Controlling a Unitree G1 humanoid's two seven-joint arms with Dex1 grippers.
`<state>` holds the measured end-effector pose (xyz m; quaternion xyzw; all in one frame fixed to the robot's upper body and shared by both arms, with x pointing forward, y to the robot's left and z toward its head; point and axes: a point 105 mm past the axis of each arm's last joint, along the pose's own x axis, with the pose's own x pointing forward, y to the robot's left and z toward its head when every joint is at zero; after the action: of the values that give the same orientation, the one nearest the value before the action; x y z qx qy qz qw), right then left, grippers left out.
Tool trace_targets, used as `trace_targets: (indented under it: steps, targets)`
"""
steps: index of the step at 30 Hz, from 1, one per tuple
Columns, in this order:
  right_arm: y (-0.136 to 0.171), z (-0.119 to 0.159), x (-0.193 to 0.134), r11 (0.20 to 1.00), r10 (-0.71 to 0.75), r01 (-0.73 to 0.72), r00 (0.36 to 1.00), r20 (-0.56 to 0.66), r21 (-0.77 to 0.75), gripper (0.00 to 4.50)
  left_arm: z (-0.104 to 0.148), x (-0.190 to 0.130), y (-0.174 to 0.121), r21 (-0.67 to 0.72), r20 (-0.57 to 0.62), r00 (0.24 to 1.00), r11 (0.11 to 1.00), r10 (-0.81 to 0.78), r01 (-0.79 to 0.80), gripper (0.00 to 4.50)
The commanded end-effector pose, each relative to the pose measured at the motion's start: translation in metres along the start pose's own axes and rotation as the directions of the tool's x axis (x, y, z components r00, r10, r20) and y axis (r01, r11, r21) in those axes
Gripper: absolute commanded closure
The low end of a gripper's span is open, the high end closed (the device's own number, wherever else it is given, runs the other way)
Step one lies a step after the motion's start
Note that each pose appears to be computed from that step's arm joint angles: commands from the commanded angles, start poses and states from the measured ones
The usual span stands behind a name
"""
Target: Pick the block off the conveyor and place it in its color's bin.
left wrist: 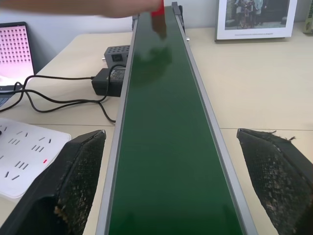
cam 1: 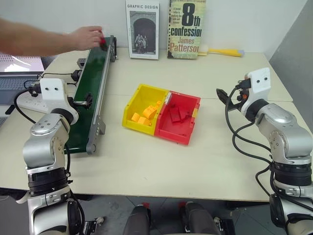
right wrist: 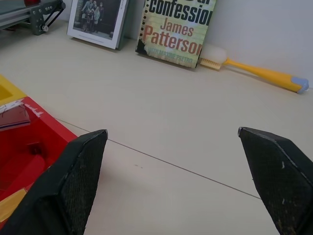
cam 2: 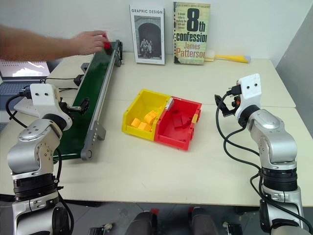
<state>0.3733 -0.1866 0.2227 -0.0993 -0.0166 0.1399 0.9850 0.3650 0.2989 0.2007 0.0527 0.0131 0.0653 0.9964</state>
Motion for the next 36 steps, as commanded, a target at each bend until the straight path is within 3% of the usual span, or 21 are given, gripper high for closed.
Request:
trace_targets:
  steps: [1, 6, 29, 33, 36]
  targets:
    - [-0.004, 0.017, -0.002, 0.999, -0.013, 0.015, 0.998, 0.056, -0.029, 0.0, 0.02, -0.005, 0.003, 0.03, 0.065, 0.998, 0.999, 0.012, -0.014, 0.01]
    - [-0.004, 0.017, -0.002, 0.999, -0.013, 0.015, 0.998, 0.055, -0.029, 0.0, 0.021, -0.008, 0.012, 0.026, 0.079, 0.995, 0.998, 0.057, -0.059, 0.01]
    - [0.002, 0.019, -0.001, 0.998, 0.029, -0.027, 0.998, 0.056, -0.052, 0.0, 0.013, -0.012, 0.001, 0.014, 0.072, 0.996, 0.999, 0.046, -0.047, 0.01]
    - [0.026, 0.031, -0.002, 0.97, 0.237, -0.231, 0.969, 0.07, -0.082, 0.0, 0.013, -0.009, -0.003, 0.014, 0.069, 0.997, 1.0, 0.026, -0.027, 0.01]
    - [0.054, 0.05, -0.012, 0.892, 0.451, -0.445, 0.884, 0.12, -0.075, 0.0, 0.013, -0.006, -0.005, 0.01, 0.064, 0.998, 1.0, 0.019, -0.019, 0.01]
